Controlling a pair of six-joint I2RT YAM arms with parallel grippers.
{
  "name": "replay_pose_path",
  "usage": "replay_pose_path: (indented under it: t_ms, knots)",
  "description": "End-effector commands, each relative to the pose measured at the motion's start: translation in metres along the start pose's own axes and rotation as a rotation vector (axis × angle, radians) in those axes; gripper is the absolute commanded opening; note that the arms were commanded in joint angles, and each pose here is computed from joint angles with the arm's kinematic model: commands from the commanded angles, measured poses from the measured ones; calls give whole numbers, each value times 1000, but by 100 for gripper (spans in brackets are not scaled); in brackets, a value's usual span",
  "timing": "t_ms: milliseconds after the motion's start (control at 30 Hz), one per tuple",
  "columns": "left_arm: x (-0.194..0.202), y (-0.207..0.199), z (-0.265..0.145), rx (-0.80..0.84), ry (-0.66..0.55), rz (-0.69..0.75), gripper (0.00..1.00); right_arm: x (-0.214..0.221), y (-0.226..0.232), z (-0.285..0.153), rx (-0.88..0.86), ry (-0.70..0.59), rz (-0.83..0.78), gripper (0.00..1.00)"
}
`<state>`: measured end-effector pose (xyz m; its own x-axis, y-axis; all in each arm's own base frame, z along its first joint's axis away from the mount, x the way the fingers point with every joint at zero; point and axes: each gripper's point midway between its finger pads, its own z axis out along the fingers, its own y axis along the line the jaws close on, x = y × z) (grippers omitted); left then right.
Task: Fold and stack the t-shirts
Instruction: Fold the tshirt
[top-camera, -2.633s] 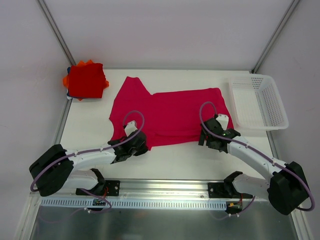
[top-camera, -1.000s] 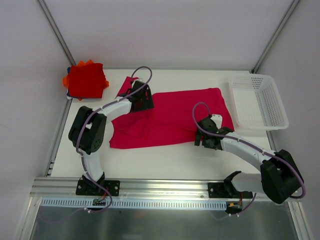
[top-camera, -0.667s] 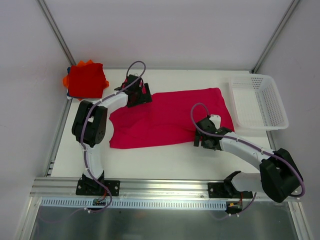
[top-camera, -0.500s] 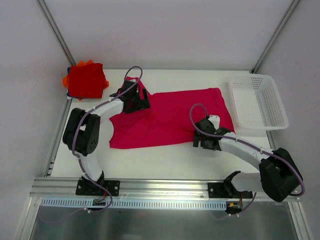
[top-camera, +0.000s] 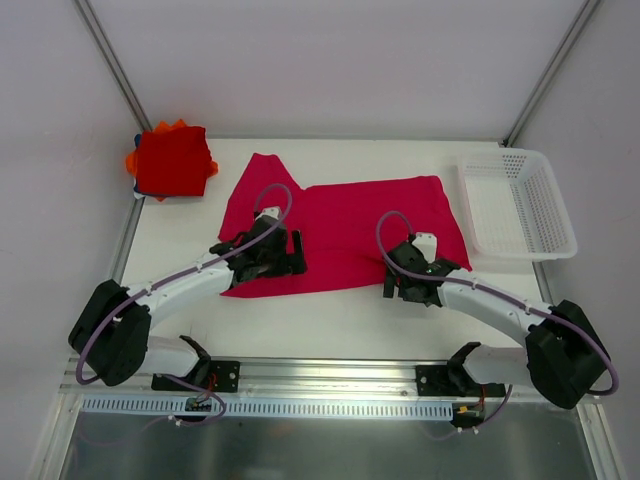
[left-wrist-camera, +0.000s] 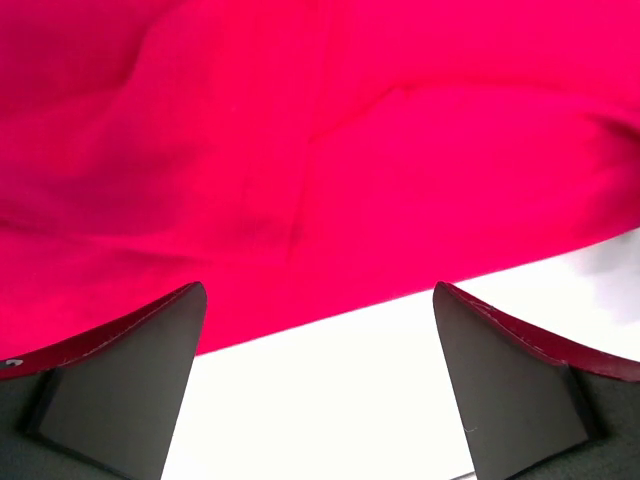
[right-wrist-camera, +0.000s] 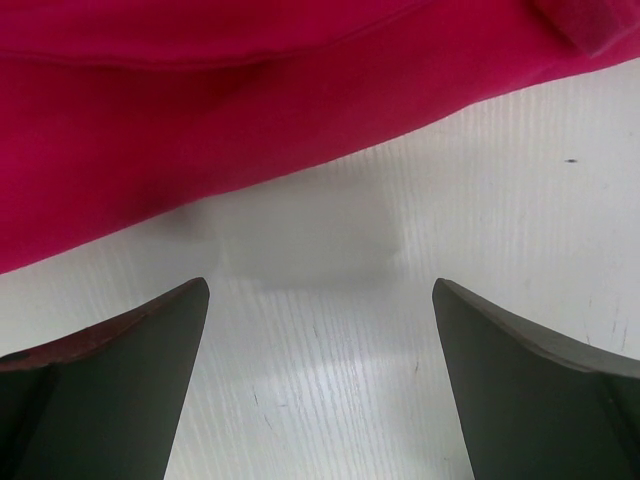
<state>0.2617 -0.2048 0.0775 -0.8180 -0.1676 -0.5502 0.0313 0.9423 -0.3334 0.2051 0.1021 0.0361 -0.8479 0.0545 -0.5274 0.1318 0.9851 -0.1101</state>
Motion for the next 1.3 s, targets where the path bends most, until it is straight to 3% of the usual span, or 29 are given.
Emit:
replay_pose_path:
  t_ms: [0,300,567,1033,1100,1200,1267]
  knots:
    - [15,12,0,-60,2,-34,98,-5,-13,-8,38,-52,43,99]
    - [41,3,8,-100,18,29,97,-80,-22,-27,59,-199,58,100]
    - [42,11,3,-106,-8,42,98,-80,-45,20,123,-69,113,100]
    - [51,14,20,-129,22,64,98,-89,-44,55,147,-9,113,100]
    - [53,15,24,-134,27,66,98,-92,-44,57,144,-6,121,97]
    - [53,14,26,-133,33,66,98,-97,-44,59,140,-10,129,85]
    - [53,11,27,-124,32,65,98,-100,-45,60,145,-9,134,72]
